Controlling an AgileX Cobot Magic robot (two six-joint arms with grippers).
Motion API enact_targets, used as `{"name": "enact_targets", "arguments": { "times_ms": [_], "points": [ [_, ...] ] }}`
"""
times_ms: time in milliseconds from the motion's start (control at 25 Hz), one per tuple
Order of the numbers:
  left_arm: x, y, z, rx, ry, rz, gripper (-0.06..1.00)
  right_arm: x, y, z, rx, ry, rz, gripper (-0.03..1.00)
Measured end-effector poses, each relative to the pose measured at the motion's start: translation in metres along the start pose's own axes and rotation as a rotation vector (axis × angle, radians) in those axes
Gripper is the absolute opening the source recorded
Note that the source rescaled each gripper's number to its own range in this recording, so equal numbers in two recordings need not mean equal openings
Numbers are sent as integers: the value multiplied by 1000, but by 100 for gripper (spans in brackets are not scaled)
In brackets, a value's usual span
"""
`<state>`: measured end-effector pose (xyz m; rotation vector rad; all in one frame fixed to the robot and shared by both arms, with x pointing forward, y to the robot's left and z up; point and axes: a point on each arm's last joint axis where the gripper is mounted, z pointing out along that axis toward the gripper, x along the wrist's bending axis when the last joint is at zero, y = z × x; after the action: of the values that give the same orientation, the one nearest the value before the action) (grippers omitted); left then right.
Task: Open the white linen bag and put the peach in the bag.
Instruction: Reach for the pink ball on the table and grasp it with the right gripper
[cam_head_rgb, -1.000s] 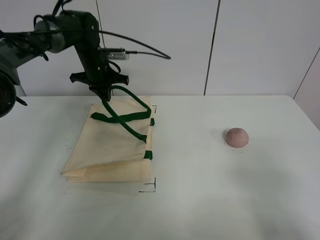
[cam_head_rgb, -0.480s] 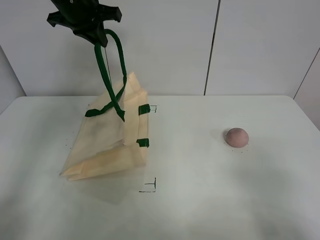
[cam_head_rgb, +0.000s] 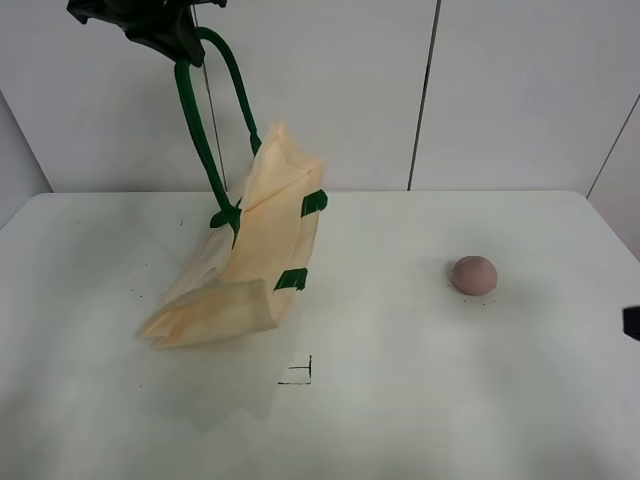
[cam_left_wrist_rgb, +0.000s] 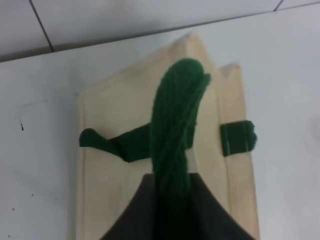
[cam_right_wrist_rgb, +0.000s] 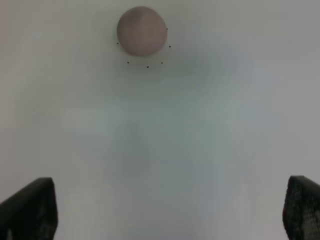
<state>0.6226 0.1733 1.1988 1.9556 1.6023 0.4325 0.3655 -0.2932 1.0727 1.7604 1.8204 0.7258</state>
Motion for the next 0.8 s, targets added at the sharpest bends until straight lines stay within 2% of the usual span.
{"name": "enact_targets", "arguments": {
  "times_ms": [200, 360, 520, 800],
  "points": [
    [0, 0, 0, 0, 0, 0, 0, 1, 67, 84, 216, 17, -29, 100],
    [0, 0, 0, 0, 0, 0, 0, 3, 114, 151, 322, 38, -27, 100],
    [0, 0, 0, 0, 0, 0, 0, 3, 135, 214, 423, 47, -36, 100],
    [0, 0, 0, 0, -1, 0, 0, 9, 121, 284, 525, 63, -70, 100]
  ]
}}
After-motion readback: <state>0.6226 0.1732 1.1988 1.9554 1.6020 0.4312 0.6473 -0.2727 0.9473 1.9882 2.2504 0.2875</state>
